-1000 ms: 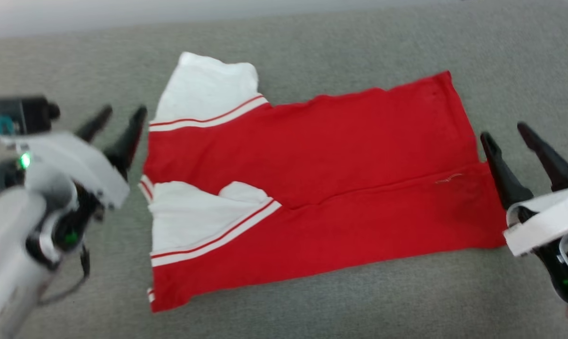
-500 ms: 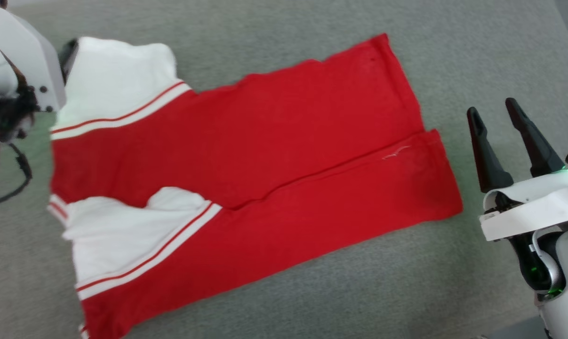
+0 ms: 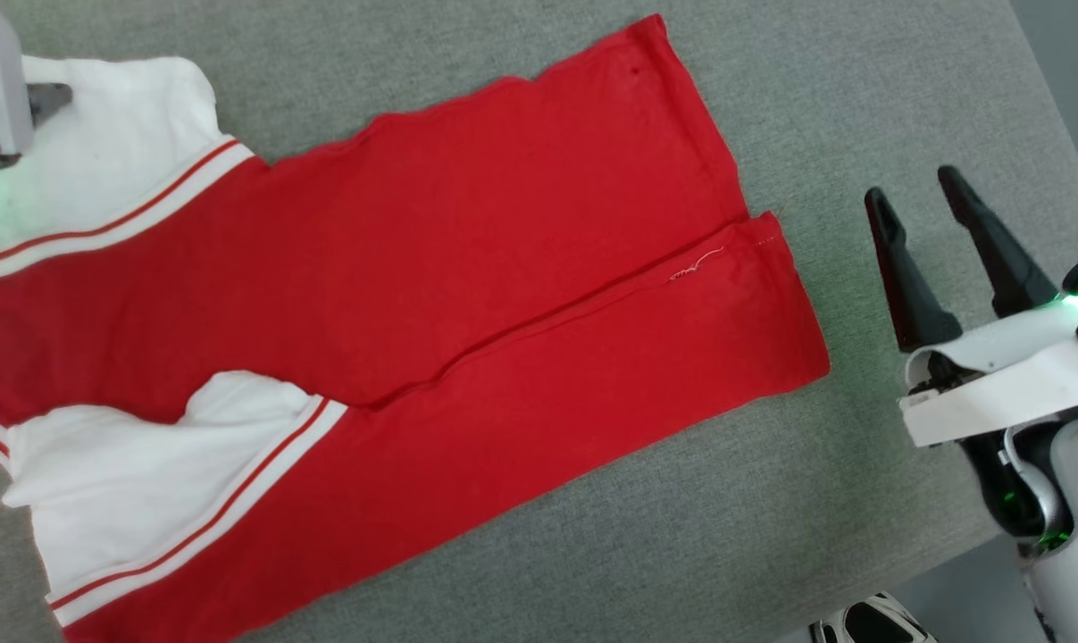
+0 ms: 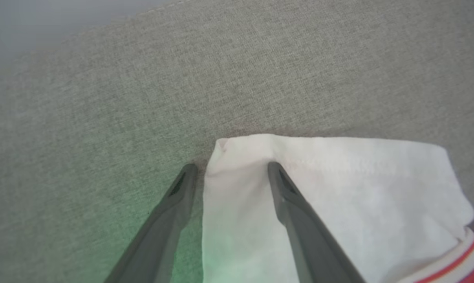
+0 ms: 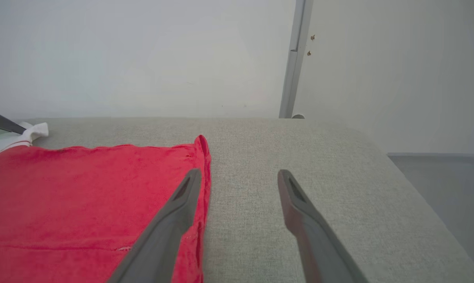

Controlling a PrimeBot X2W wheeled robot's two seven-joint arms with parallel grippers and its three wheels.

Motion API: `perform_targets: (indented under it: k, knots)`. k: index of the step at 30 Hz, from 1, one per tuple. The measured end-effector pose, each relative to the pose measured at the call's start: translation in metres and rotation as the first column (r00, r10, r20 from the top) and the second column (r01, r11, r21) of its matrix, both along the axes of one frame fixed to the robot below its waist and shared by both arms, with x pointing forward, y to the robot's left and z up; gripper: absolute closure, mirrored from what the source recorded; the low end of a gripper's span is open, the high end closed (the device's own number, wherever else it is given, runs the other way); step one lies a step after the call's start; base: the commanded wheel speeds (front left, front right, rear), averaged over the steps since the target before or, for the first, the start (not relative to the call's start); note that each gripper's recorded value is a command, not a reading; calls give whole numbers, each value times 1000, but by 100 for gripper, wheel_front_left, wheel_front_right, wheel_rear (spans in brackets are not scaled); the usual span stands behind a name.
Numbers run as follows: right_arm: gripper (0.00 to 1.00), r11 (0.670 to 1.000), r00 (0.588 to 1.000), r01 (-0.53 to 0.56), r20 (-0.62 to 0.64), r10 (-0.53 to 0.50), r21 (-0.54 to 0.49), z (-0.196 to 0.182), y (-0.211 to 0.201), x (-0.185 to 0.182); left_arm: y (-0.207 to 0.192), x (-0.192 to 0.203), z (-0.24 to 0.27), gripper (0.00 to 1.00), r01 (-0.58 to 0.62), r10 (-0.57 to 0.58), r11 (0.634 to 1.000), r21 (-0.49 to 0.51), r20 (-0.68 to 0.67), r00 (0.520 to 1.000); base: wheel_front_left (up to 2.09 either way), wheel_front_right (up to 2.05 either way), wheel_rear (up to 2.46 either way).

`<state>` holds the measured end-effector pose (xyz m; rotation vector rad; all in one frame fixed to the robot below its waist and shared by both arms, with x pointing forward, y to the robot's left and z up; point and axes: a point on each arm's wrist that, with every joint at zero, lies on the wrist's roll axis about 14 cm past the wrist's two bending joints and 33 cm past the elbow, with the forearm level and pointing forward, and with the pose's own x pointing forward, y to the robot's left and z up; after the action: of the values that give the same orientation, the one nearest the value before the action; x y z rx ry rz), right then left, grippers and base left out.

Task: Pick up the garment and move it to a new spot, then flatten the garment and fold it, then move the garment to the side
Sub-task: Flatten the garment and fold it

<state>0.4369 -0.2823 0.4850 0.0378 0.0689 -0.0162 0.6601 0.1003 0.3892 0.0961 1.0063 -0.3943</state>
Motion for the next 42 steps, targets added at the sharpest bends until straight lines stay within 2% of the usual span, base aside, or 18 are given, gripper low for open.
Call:
perform_targets:
  k: [1,6,10,12,15,17,20,26,29,30,31,32,33,37,42]
  knots:
    - [0,1000,1000,-6,-4,6,-4,1,0,2,-2,0,-2,100,6,-6,1000,-9,-10,1000,0,0,0]
    - [0,995,995,-97,-26,96,-31,11,14,28,-10,-4,-4,100,17,-19,999,-40,-32,999,0,0,0]
    - [0,982,975,-180,-141,171,-51,9,25,61,-9,-4,-3,100,19,-21,999,-49,-30,999,0,0,0]
    - [0,974,943,-223,-261,205,-40,-5,33,75,-11,-4,-2,100,23,-24,998,-60,-26,999,0,0,0]
    - [0,972,905,-234,-366,218,2,-13,38,100,-16,-3,1,100,19,-21,995,-99,-15,1000,0,0,0]
    - [0,969,857,-249,-463,226,12,-27,43,110,-18,-3,1,100,21,-22,992,-121,-9,1000,0,0,0]
    - [0,964,764,-263,-601,237,45,-55,51,115,-20,-3,0,100,28,-28,990,-135,-1,1000,0,0,0]
    - [0,961,679,-277,-709,189,-9,-82,48,134,-18,-3,-4,100,21,-21,986,-165,1,1000,0,0,0]
    - [0,955,660,-297,-726,192,-18,-90,55,141,-16,-3,-6,100,15,-15,985,-172,3,1000,0,0,0]
    - [41,953,656,-304,-729,196,-17,-92,57,143,-16,-3,-7,100,14,-13,984,-177,4,1000,0,0,0]
    - [67,951,656,-310,-727,202,-16,-92,59,145,-15,-3,-7,100,10,-9,983,-181,6,1000,0,0,0]
    - [91,949,658,-314,-724,207,-14,-93,61,146,-15,-3,-7,100,6,-4,983,-186,14,1000,0,0,0]
    - [100,949,657,-315,-725,208,-12,-94,61,146,-14,-3,-6,100,2,2,982,-191,21,1000,0,0,0]
    - [100,940,649,-341,-725,230,-7,-90,70,143,-12,-6,3,100,-25,38,974,-225,54,998,0,0,0]
    - [100,943,675,-333,-702,229,-12,-73,62,132,-21,-20,29,100,-13,48,949,-314,101,994,0,0,0]
